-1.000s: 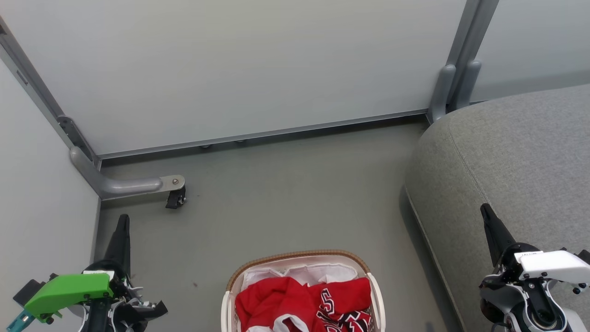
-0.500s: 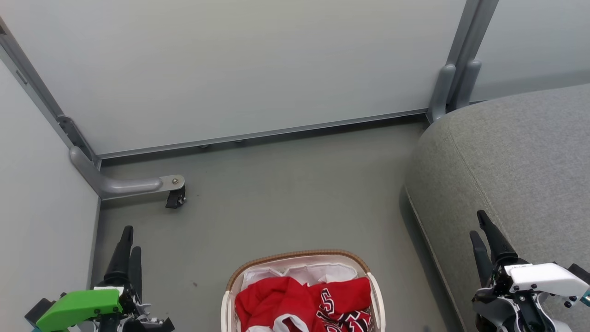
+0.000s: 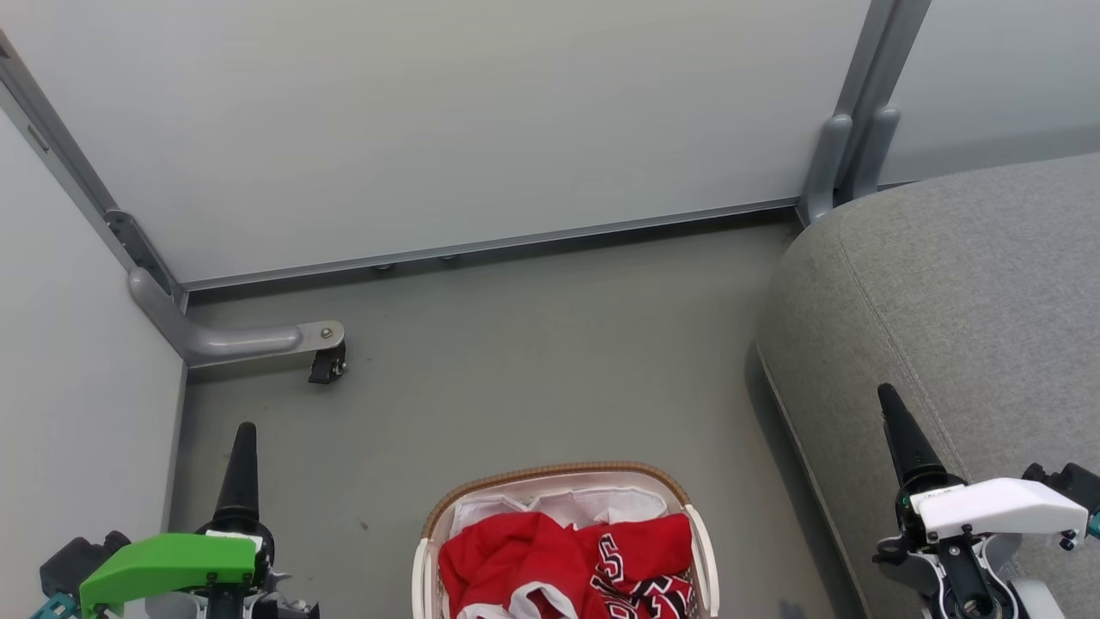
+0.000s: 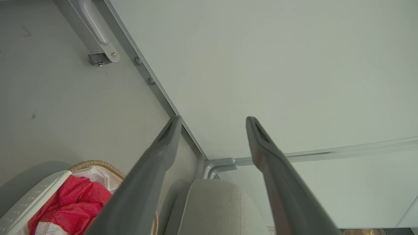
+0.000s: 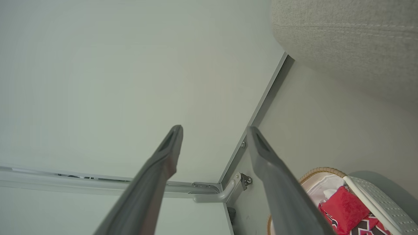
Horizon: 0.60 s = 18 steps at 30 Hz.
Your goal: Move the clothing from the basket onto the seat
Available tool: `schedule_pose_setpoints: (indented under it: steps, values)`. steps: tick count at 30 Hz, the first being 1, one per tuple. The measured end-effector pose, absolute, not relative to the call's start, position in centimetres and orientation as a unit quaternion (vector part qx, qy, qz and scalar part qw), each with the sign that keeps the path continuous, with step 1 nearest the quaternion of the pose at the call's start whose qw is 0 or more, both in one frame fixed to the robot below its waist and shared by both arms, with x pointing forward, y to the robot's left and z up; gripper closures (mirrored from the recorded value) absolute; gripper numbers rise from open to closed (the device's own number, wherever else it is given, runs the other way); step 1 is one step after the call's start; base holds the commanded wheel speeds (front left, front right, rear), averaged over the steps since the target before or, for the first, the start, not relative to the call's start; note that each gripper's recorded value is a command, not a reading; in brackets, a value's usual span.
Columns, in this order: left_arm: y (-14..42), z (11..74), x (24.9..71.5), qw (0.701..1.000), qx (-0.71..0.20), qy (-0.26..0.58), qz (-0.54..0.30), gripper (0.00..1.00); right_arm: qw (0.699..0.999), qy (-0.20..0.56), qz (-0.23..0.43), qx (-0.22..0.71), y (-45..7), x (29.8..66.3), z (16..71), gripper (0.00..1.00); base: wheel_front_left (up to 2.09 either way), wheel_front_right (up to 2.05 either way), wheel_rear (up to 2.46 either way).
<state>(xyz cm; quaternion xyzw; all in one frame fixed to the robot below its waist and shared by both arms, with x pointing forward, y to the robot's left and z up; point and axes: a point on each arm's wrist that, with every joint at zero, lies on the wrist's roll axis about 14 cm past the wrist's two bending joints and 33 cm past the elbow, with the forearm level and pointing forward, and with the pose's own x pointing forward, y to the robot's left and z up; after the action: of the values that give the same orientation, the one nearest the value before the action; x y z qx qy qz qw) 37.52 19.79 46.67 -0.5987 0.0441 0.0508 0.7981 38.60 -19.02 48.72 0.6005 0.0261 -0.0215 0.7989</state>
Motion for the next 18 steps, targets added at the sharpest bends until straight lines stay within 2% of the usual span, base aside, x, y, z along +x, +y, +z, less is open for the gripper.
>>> schedule_pose_setpoints:
  steps: [10, 18]
  values:
    - [19.6, 46.5, 37.6, 0.861, -0.503, 0.052, 0.045, 0.0, 0.856, 0.028, -0.007, 0.516, -18.3, 39.0, 49.0, 0.0, 0.0, 0.0, 0.0]
    - [19.6, 46.1, 37.5, 0.896, -0.438, 0.058, 0.044, 0.0, 0.885, 0.03, 0.001, 0.464, -17.8, 39.3, 49.0, 0.0, 0.0, 0.0, 0.0]
